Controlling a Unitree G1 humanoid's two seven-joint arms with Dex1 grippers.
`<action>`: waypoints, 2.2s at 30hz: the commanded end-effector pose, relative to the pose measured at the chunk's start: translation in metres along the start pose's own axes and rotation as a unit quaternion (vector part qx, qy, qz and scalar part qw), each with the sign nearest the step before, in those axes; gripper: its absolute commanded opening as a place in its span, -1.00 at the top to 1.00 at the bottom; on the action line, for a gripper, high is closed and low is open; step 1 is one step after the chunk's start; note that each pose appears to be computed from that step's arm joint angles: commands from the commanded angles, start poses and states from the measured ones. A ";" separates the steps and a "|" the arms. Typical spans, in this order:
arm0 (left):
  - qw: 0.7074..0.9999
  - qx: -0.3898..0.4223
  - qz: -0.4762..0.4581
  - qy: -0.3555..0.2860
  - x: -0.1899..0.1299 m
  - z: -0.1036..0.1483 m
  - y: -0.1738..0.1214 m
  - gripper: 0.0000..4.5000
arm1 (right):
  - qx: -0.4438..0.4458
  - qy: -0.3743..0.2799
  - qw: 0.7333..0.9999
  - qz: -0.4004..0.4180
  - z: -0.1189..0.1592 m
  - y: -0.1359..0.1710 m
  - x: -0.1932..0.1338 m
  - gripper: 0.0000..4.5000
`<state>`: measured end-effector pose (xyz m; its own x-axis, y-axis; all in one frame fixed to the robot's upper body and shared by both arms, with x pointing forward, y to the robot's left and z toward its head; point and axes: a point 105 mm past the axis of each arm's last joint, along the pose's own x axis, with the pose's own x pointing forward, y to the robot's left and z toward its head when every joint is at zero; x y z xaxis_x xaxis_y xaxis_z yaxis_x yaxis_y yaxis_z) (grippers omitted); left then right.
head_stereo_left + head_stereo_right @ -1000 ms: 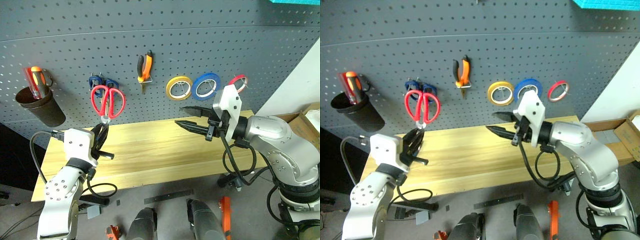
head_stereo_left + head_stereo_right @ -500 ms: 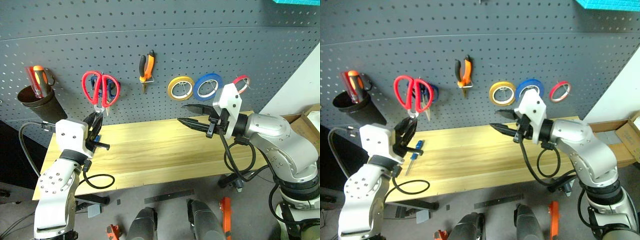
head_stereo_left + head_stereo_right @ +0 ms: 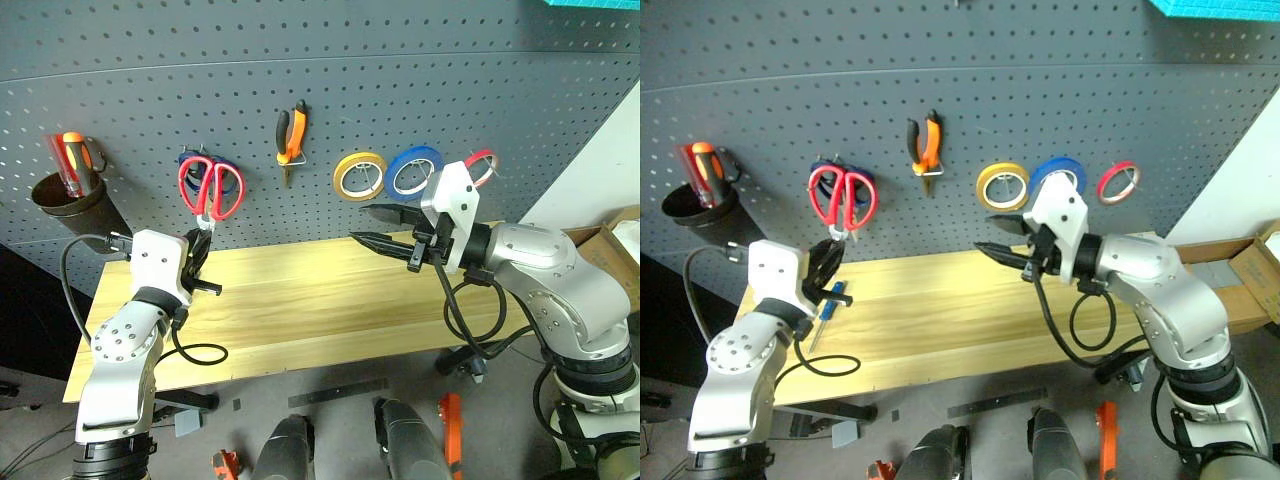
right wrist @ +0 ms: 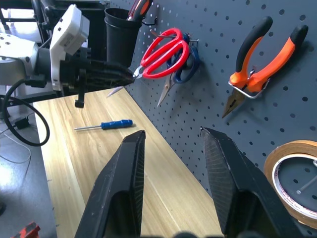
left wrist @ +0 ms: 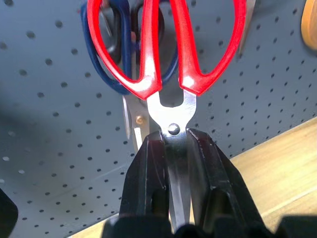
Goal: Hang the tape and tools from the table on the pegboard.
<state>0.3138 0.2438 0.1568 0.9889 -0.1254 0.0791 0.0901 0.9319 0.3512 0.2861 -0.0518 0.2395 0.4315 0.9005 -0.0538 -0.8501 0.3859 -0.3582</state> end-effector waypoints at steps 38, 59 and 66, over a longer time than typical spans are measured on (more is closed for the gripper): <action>0.924 -0.148 0.084 0.344 0.001 -0.150 0.069 -0.99 | 0.091 0.082 0.992 0.020 -0.034 0.070 0.105 0.26; 0.904 -0.195 0.142 0.354 -0.007 -0.169 0.077 0.28 | 0.041 0.056 0.997 0.036 -0.001 0.066 0.105 0.26; 0.921 -0.205 0.178 0.278 -0.024 -0.141 0.072 0.77 | 0.030 0.036 0.998 0.042 0.011 0.058 0.101 0.26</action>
<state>0.3116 0.3585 0.0227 0.8225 0.2698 -0.5006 -0.3056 0.9521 0.0110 0.2849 0.0612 0.2055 0.4065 0.8886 -0.2126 -0.9008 0.3509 -0.2559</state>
